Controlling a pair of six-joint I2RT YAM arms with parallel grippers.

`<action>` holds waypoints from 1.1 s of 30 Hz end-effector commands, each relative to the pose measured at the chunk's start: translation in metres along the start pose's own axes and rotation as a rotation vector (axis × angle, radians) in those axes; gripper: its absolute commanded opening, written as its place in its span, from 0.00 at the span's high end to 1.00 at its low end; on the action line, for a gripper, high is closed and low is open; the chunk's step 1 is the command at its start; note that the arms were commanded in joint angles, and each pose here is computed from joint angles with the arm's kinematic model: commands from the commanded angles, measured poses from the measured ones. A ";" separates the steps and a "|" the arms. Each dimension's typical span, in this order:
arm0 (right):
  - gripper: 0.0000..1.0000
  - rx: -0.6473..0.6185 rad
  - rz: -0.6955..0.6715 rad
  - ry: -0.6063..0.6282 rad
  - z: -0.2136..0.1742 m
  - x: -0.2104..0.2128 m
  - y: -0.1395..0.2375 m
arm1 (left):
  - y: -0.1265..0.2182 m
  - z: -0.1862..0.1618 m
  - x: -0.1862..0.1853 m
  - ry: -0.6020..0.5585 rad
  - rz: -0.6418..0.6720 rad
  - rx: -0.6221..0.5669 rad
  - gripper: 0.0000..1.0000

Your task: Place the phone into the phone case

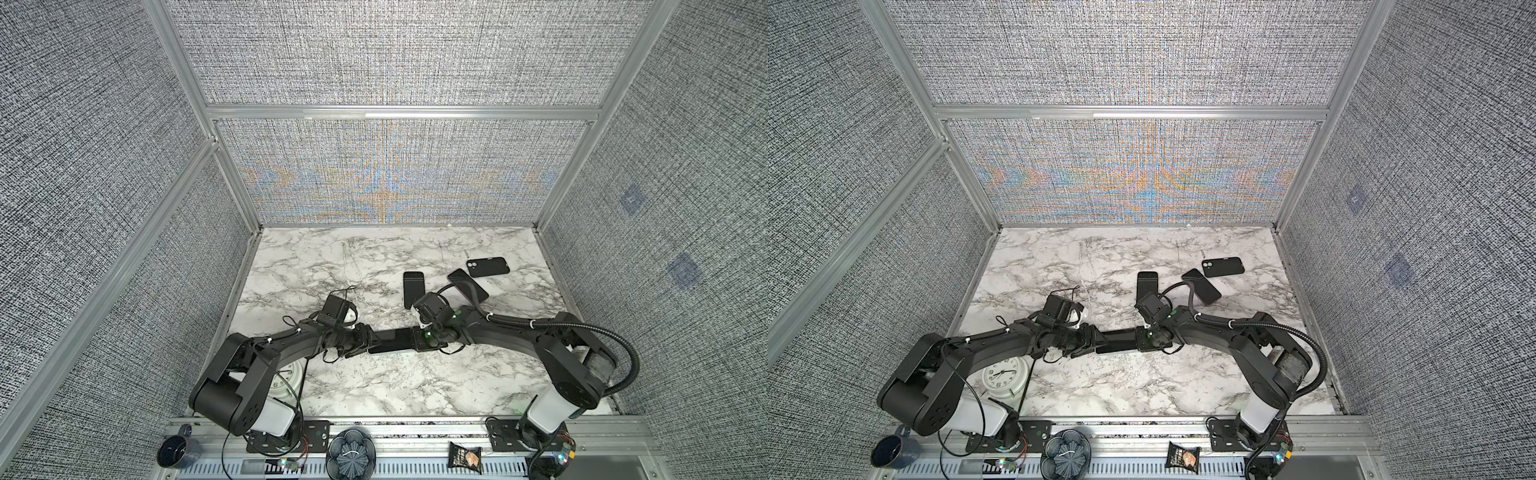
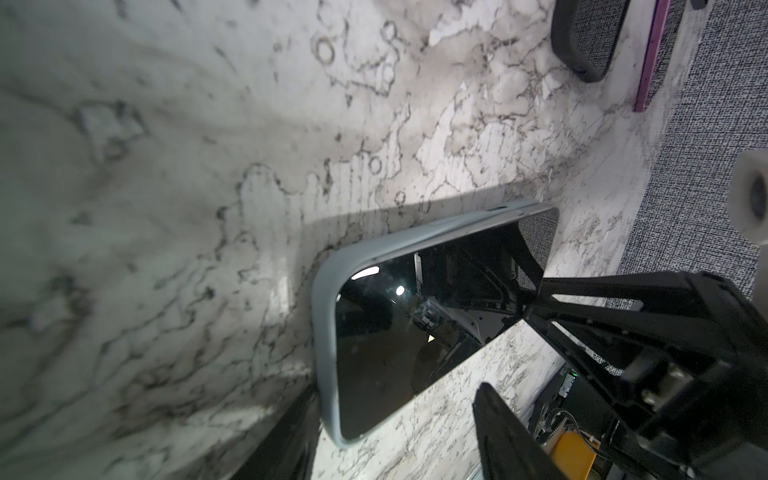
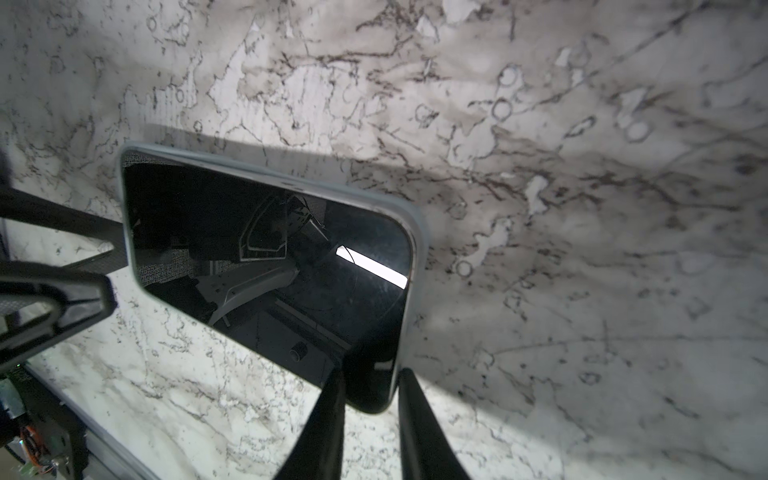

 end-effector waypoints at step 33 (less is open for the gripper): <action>0.92 0.033 0.092 -0.023 -0.014 0.006 -0.021 | -0.010 0.000 0.007 0.025 0.025 0.010 0.42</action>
Point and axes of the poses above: each gripper's point midway between its finger pads, its own y axis back along the fingers, its own x axis along the line the jaws close on, z = x × y, the point moved 9 cm from there along y, back along the fingers, and after that the axes turned 2 degrees about y, right-handed, at the moved point
